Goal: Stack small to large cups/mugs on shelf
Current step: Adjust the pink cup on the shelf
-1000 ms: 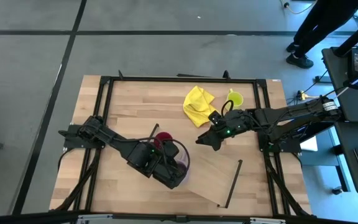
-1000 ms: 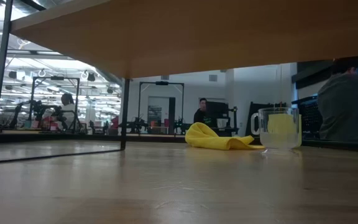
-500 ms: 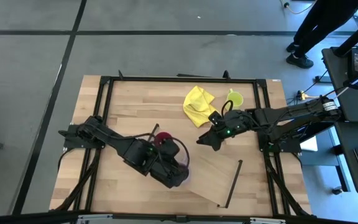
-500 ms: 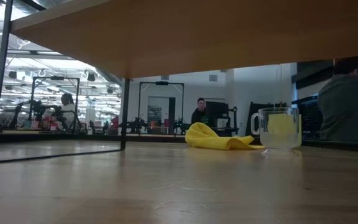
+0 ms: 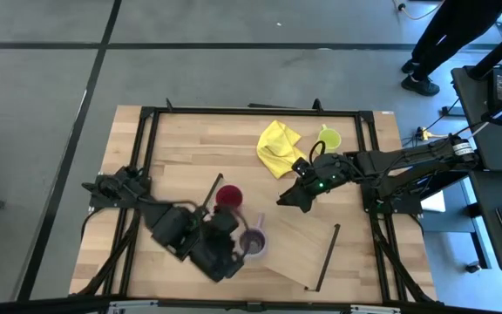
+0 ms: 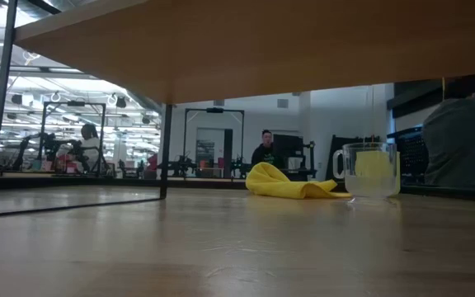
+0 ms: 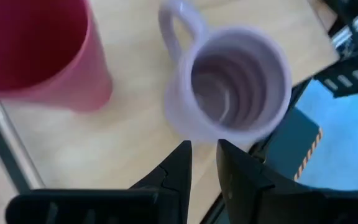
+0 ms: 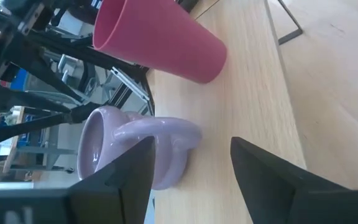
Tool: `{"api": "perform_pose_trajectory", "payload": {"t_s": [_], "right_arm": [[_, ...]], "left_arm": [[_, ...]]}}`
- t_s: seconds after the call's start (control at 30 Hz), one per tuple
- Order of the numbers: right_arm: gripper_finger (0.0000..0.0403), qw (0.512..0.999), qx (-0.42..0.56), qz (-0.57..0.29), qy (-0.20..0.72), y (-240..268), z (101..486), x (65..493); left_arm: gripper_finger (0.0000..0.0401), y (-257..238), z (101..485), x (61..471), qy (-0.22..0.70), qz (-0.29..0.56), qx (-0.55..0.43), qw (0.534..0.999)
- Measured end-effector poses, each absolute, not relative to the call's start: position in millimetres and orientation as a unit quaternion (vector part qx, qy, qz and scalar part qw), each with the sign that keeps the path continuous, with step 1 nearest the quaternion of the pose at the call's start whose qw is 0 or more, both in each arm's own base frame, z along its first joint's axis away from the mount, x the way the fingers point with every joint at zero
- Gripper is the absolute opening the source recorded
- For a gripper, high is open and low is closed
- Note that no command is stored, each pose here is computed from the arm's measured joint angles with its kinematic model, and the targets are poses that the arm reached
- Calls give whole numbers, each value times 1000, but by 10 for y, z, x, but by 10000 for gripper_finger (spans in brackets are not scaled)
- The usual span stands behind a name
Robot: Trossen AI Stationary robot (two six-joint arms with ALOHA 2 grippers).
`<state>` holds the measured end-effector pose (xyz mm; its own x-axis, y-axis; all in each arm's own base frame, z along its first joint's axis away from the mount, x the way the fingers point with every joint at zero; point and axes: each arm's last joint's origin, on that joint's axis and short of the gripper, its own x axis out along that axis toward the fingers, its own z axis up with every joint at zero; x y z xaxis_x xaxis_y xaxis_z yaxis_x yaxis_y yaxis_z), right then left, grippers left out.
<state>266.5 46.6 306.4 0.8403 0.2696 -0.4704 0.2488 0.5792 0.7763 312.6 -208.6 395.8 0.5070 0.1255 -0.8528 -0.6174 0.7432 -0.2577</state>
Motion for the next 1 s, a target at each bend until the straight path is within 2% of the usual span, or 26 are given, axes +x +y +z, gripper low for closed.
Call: {"api": "perform_pose_trajectory", "payload": {"t_s": [0.1,0.3,0.4,0.57,0.6,0.73,1.0], "right_arm": [[212,846,456,1,276,462,3069,2669],[196,856,458,3,240,393,3124,2708],[151,860,454,-5,234,328,3127,2718],[30,865,443,3,234,274,3131,2724],[16,866,442,7,235,269,3131,2725],[7,863,446,17,238,238,3134,2727],[3,864,459,59,197,61,3214,2801]], "left_arm": [[69,-2176,3969,3005,427,242,-270,828],[60,-2099,4178,2862,326,277,-283,859],[49,-2018,4208,2845,307,291,-284,860],[22,-1913,4105,2830,338,304,-276,847],[16,-1898,4077,2810,349,303,-275,843],[3,-1834,3986,2626,379,314,-298,818],[1,-1717,3731,2199,364,370,-339,785]]}}
